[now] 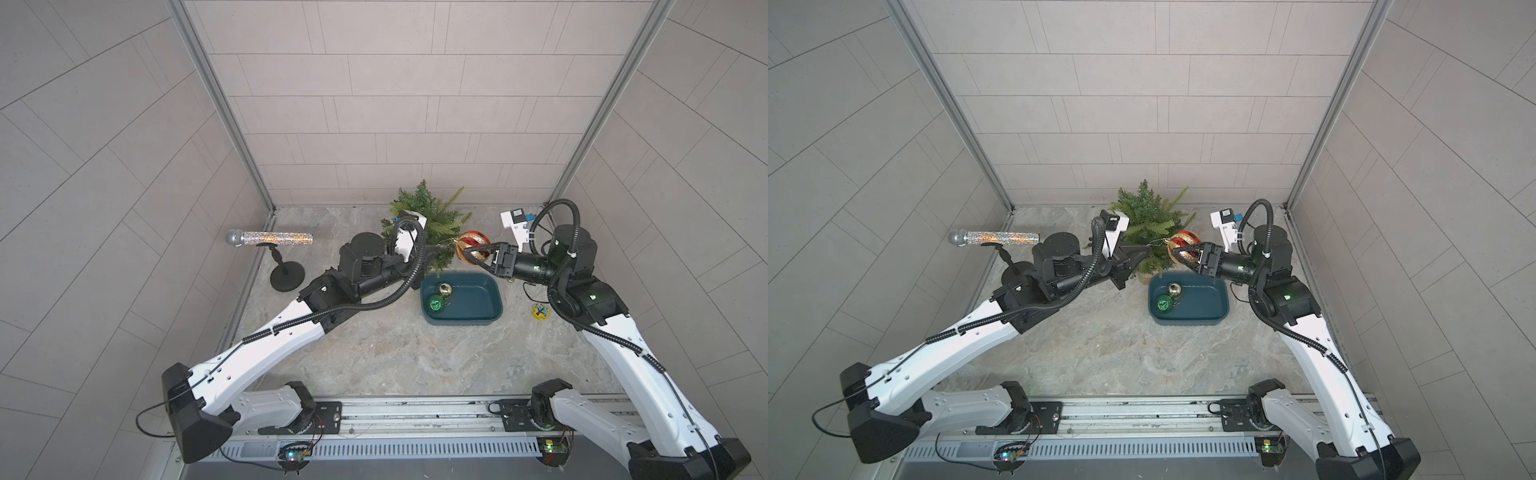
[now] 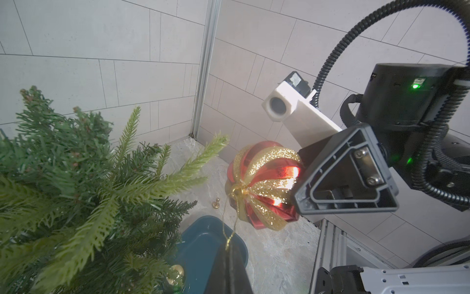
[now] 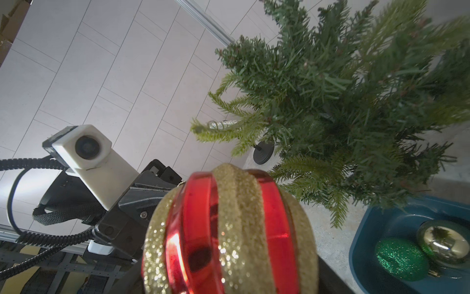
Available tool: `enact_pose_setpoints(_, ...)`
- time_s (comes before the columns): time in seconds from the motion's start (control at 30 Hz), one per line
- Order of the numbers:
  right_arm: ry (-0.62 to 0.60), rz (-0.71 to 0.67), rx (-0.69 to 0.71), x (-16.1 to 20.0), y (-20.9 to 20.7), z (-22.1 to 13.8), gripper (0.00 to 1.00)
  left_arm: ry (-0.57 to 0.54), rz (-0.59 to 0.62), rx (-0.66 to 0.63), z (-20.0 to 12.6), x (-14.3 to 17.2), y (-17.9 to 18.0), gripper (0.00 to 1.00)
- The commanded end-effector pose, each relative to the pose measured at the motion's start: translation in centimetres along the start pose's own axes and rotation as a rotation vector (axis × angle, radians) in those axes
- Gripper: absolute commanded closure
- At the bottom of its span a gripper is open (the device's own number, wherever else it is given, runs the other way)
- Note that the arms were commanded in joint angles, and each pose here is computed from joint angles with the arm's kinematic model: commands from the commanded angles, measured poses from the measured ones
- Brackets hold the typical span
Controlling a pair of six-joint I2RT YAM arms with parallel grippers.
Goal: Decorate the small christmas tree with ornaments
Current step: Hang an ornament on the christmas tree.
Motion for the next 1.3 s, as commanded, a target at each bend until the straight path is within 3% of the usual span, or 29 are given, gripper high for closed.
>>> enact_pose_setpoints(0.0,-0.050,-0.047,-0.010,-1.4,1.4,-0.7,0.34,-0.027,0.032,-0.002,0.0,-1.7,-0.1,1.00)
enact_pose_setpoints(1.27,-0.178,-0.090,0.034,-4.3,1.8,-2.3,0.34,-0.024,0.112,0.004,3.5,-4.0,-1.1,1.00)
Point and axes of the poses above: each gripper's point midway between its finger pads, its own z axis out along the fingers, its own y axis along the line the jaws close on, x = y × z, the point moved 1 cm from there along -z, back along the fingers, and after that the axes turned 3 degrees about z, right-handed, at the moved point
